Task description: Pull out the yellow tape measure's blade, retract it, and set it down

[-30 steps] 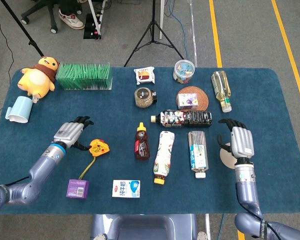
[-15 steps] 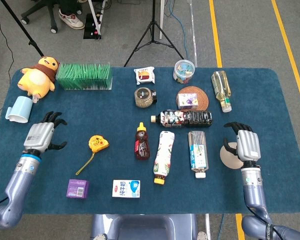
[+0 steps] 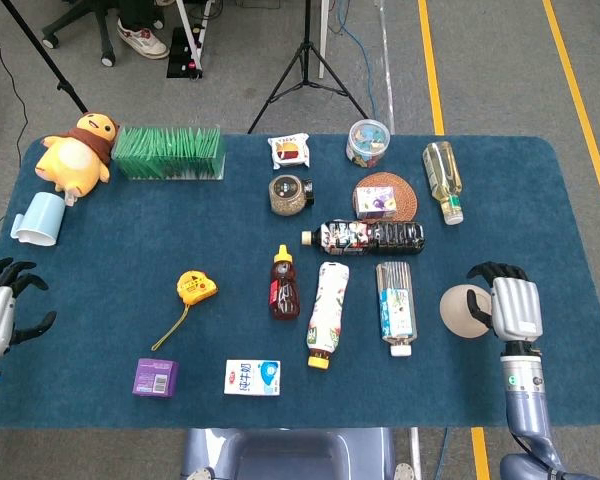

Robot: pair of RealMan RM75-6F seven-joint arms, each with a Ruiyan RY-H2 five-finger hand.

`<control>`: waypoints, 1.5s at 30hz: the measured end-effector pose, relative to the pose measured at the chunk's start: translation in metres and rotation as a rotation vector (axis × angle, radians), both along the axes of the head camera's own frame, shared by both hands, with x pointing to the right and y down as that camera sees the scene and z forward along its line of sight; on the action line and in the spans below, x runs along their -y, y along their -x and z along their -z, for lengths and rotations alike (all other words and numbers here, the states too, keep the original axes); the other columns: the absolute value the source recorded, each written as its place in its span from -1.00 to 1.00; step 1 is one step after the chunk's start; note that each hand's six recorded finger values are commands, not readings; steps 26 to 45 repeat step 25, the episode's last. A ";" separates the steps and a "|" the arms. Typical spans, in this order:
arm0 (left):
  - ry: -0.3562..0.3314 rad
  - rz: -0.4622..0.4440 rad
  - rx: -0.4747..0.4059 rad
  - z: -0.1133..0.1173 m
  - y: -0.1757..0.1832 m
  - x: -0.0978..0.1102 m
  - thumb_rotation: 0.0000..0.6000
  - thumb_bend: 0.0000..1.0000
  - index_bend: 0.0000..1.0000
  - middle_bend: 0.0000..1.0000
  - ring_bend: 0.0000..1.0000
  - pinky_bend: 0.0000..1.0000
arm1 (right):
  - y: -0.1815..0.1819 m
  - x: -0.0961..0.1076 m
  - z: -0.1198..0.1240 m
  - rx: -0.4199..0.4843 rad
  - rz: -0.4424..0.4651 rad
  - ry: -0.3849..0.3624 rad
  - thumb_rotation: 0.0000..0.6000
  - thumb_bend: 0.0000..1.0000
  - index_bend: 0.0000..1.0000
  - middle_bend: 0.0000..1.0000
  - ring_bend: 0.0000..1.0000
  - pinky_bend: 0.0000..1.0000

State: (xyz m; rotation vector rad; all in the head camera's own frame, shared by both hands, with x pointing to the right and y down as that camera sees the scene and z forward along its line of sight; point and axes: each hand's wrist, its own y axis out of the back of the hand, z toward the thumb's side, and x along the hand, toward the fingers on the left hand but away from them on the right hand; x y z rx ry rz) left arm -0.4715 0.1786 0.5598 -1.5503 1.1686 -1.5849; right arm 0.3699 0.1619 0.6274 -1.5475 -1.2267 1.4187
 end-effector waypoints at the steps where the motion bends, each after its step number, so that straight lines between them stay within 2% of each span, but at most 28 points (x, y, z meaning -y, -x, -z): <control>1: -0.003 0.004 0.004 0.002 0.003 -0.004 1.00 -0.53 -0.15 -0.51 -0.77 -0.38 | -0.001 -0.003 0.001 -0.006 0.002 0.001 1.00 -0.11 -0.13 -0.19 -0.30 -0.43; 9: -0.015 0.028 0.023 0.017 0.017 -0.045 1.00 -0.53 -0.15 -0.49 -0.77 -0.38 | -0.016 -0.044 0.023 -0.041 -0.022 0.001 1.00 -0.11 -0.13 -0.18 -0.29 -0.42; 16: -0.001 0.020 0.014 0.021 0.013 -0.055 1.00 -0.53 -0.15 -0.48 -0.76 -0.38 | -0.028 -0.064 0.036 -0.064 -0.050 0.005 1.00 -0.11 -0.13 -0.18 -0.29 -0.42; 25: -0.001 -0.019 -0.012 0.021 -0.005 -0.050 1.00 -0.53 -0.15 -0.48 -0.76 -0.38 | -0.032 -0.067 0.038 -0.041 -0.064 -0.003 1.00 -0.12 -0.13 -0.18 -0.29 -0.42; 45: -0.001 -0.019 -0.012 0.021 -0.005 -0.050 1.00 -0.53 -0.15 -0.48 -0.76 -0.38 | -0.032 -0.067 0.038 -0.041 -0.064 -0.003 1.00 -0.12 -0.13 -0.18 -0.29 -0.42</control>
